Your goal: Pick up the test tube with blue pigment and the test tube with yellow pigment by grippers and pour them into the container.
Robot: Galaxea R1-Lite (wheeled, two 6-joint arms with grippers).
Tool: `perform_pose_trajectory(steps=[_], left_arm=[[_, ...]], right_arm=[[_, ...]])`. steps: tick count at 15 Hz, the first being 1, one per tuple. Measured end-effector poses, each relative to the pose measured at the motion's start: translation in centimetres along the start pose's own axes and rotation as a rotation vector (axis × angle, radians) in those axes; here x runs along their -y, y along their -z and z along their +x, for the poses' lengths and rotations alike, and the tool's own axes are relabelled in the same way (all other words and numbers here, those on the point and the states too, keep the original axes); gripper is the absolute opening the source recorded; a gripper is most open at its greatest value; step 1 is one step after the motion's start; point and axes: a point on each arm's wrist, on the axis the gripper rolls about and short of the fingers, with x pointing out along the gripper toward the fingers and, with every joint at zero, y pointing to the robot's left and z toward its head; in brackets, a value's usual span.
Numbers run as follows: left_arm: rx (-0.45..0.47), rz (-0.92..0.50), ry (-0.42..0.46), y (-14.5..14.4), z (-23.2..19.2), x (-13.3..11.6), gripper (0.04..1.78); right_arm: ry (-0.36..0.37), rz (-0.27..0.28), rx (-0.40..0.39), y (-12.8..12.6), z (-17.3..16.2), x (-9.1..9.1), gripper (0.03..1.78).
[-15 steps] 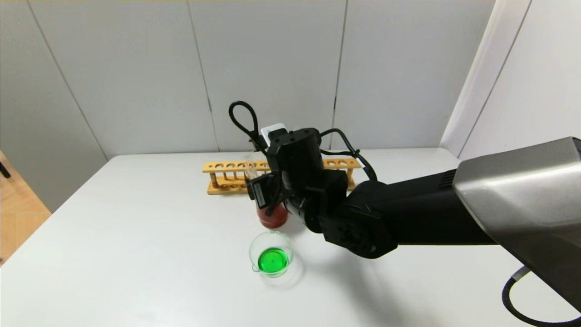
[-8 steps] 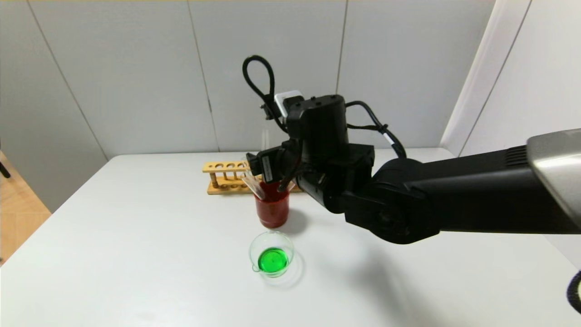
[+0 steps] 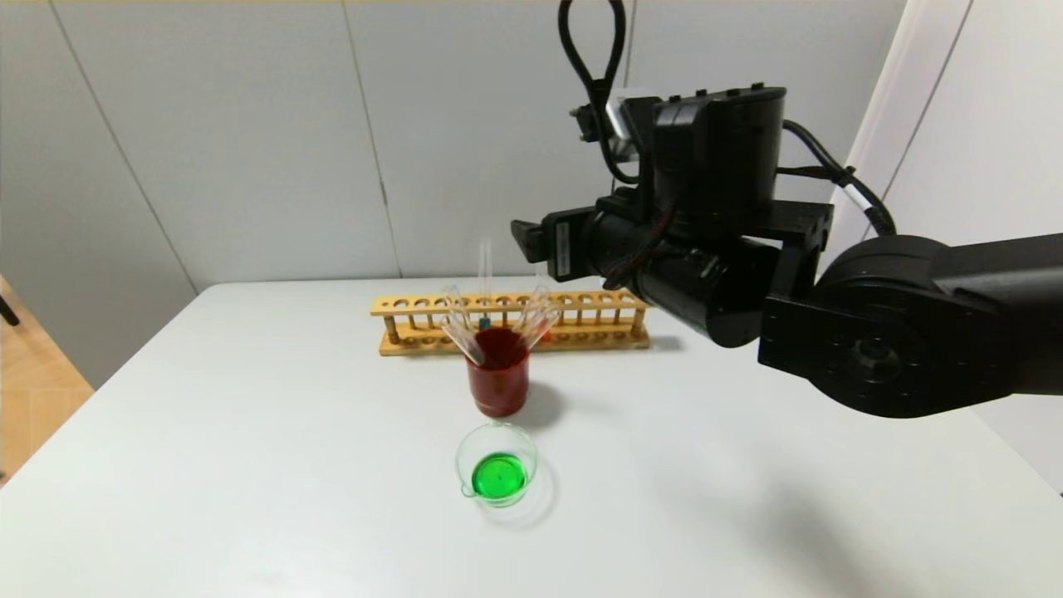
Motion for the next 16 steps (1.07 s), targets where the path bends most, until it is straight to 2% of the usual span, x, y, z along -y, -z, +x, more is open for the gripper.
perform_pose_trajectory(steps=[4,10,13,16], left_arm=[[0.0,0.0,0.0,0.0,0.0,0.0,1.71],[0.0,0.0,0.0,0.0,0.0,0.0,1.71],[0.0,0.0,0.0,0.0,0.0,0.0,1.71],[0.0,0.0,0.0,0.0,0.0,0.0,1.71]], right_arm=[[0.032,0.024,0.061,-0.1,-1.1,1.6,1.74],[0.104,0.026,0.086,-1.2,-2.3,4.7,1.74],[0.164,-0.001,0.128,-2.7,-3.8,7.0,1.74],[0.266,-0.048,0.178,-4.4,-7.0,10.0,1.74]])
